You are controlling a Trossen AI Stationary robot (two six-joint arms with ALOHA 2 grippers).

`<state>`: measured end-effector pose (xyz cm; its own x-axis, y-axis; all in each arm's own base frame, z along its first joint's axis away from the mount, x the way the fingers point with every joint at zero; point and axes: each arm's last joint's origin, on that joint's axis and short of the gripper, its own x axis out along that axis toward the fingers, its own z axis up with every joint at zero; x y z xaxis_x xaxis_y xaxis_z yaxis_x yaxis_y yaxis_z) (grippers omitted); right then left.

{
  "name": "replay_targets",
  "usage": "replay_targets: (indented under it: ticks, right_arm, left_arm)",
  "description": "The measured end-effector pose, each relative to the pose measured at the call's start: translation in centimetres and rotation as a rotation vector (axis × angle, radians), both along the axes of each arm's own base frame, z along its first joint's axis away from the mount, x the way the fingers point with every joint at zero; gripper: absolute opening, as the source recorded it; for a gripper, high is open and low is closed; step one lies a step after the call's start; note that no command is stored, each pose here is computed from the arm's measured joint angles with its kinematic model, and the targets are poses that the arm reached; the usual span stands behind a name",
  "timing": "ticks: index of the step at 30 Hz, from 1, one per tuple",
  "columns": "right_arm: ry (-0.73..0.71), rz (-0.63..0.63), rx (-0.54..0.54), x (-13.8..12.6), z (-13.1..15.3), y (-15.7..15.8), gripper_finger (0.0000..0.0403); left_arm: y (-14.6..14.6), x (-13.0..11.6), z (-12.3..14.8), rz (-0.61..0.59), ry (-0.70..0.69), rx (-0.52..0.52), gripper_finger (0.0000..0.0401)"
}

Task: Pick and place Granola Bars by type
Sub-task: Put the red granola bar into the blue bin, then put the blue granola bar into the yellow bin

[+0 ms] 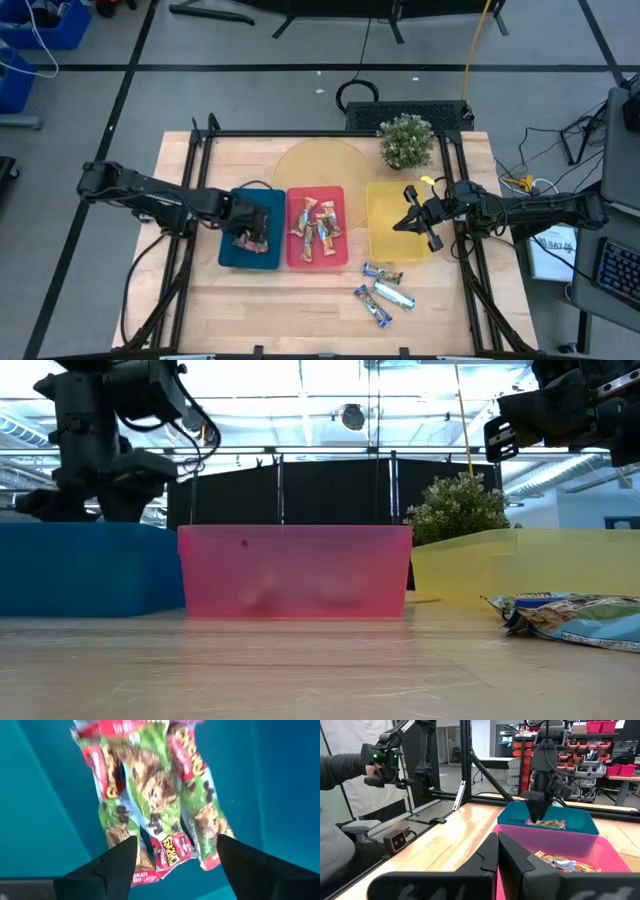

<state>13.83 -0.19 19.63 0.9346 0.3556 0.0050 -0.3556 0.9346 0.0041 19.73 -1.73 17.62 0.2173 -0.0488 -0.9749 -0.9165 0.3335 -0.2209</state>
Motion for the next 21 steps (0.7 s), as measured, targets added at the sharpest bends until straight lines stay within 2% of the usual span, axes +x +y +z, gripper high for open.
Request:
replay_targets:
  ticks: [5, 8, 12, 18, 20, 21]
  right_arm:
    - [0.0, 0.0, 0.0, 0.0, 0.0, 0.0, 0.0]
    - [-0.007, 0.0, -0.018, 0.0, 0.0, 0.0, 0.0]
    - [-0.011, -0.005, -0.028, 0.0, 0.0, 0.0, 0.0]
    - [-0.011, -0.006, -0.028, 0.0, 0.0, 0.0, 0.0]
    - [-0.011, -0.007, -0.028, 0.0, 0.0, 0.0, 0.0]
    - [-0.011, -0.007, -0.028, 0.0, 0.0, 0.0, 0.0]
  left_arm:
    - [0.1, -1.1, 2.2, 0.008, -0.129, 0.081, 0.0286]
    - [-0.1, -1.3, 4.1, -0.076, -0.284, 0.19, 0.0278]
    - [-1.0, -0.1, 6.7, -0.297, -0.584, 0.374, 0.0257]
    - [-4.7, 1.5, 11.7, -0.799, -1.147, 0.741, 0.0206]
    - [-5.9, 1.2, 12.7, -0.911, -1.242, 0.872, 0.0186]
    - [-6.3, 1.0, 12.8, -0.93, -1.233, 0.921, 0.0175]
